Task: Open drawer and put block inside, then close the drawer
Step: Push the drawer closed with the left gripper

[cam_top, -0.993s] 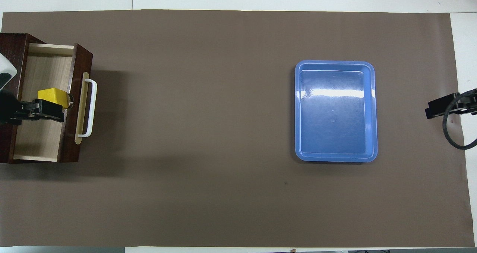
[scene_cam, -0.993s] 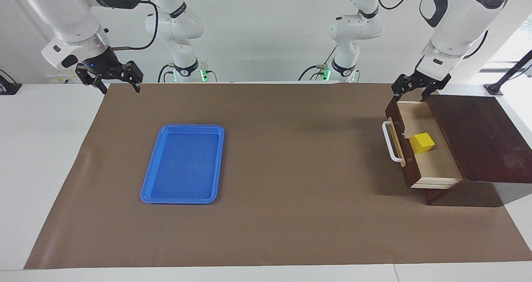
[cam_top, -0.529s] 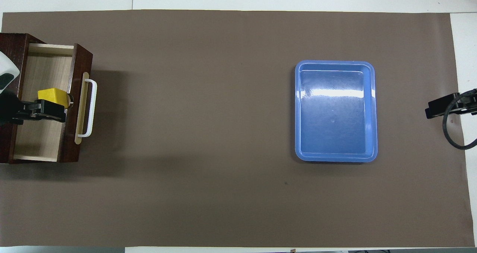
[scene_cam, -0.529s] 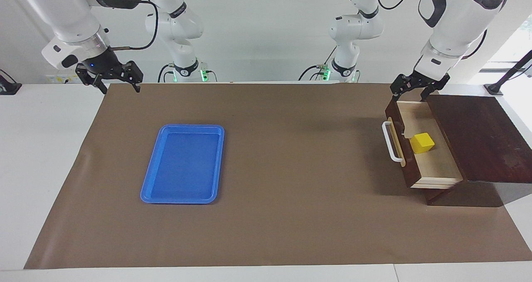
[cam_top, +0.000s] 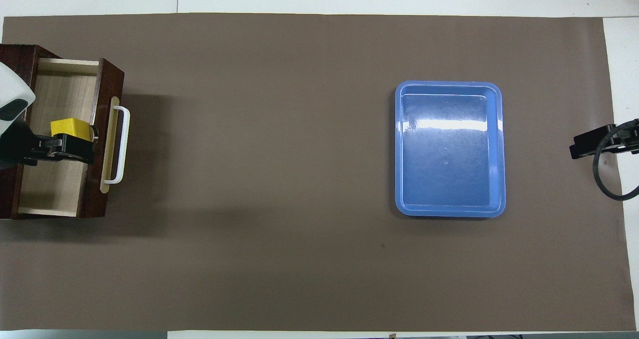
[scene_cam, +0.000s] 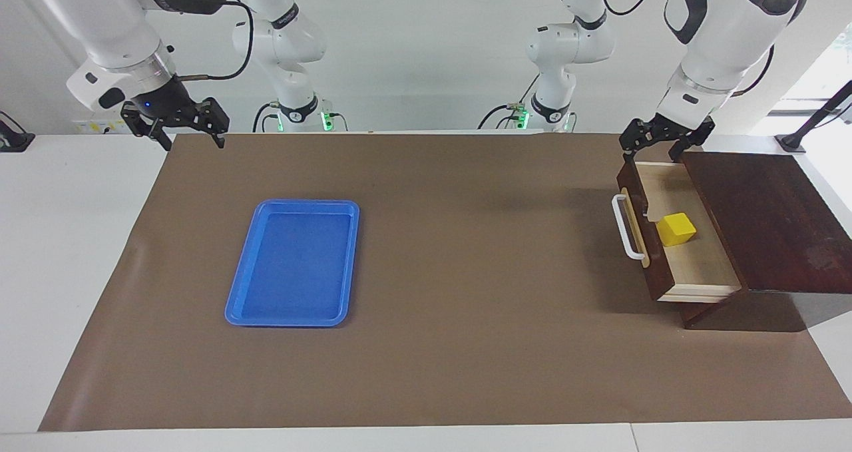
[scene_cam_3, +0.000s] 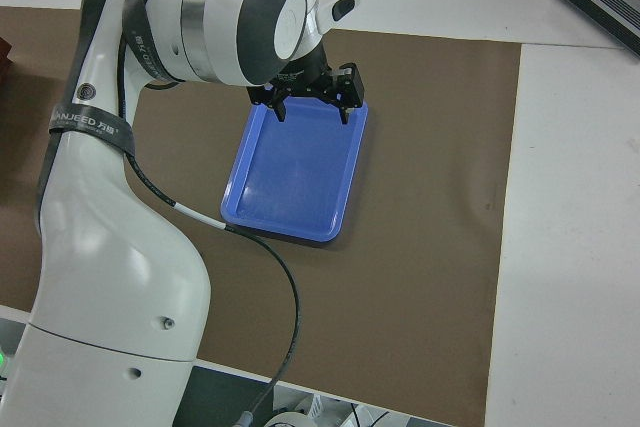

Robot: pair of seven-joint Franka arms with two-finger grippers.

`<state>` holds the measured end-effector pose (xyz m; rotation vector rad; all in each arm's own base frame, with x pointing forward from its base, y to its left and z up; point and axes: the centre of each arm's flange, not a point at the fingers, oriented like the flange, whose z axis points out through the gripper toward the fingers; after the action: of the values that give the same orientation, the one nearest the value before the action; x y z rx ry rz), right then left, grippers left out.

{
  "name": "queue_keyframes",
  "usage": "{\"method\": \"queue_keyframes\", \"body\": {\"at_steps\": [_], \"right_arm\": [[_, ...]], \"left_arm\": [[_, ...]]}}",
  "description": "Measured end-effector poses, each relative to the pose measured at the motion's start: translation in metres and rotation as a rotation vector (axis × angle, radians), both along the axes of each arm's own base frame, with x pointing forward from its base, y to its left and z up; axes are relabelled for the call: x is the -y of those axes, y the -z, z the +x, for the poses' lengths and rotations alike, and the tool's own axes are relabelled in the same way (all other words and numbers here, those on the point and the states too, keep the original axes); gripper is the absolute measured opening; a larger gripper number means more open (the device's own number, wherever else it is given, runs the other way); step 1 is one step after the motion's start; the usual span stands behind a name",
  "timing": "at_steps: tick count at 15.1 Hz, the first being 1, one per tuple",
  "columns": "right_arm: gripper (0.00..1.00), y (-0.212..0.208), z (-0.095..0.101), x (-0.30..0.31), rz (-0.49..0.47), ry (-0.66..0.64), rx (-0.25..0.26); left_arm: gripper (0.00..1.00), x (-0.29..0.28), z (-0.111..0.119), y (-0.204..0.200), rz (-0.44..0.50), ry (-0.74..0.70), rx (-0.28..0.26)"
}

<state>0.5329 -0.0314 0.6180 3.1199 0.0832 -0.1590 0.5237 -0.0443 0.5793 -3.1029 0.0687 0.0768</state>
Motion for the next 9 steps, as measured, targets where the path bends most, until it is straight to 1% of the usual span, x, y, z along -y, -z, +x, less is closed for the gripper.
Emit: {"method": "queue_keyframes", "body": {"at_steps": [3, 6, 8, 9], "right_arm": [[1.00, 0.000, 0.000, 0.000, 0.000, 0.000, 0.000], [1.00, 0.000, 0.000, 0.000, 0.000, 0.000, 0.000], [1.00, 0.000, 0.000, 0.000, 0.000, 0.000, 0.000], [1.00, 0.000, 0.000, 0.000, 0.000, 0.000, 0.000]], "left_arm": [[1.00, 0.019, 0.008, 0.029, -0.011, 0.033, 0.027], [1.00, 0.039, 0.015, 0.074, -0.013, 0.068, 0.010], [1.00, 0.042, 0.020, 0.093, -0.013, 0.073, -0.004], [1.00, 0.042, 0.022, 0.099, -0.014, 0.072, 0.000]]}}
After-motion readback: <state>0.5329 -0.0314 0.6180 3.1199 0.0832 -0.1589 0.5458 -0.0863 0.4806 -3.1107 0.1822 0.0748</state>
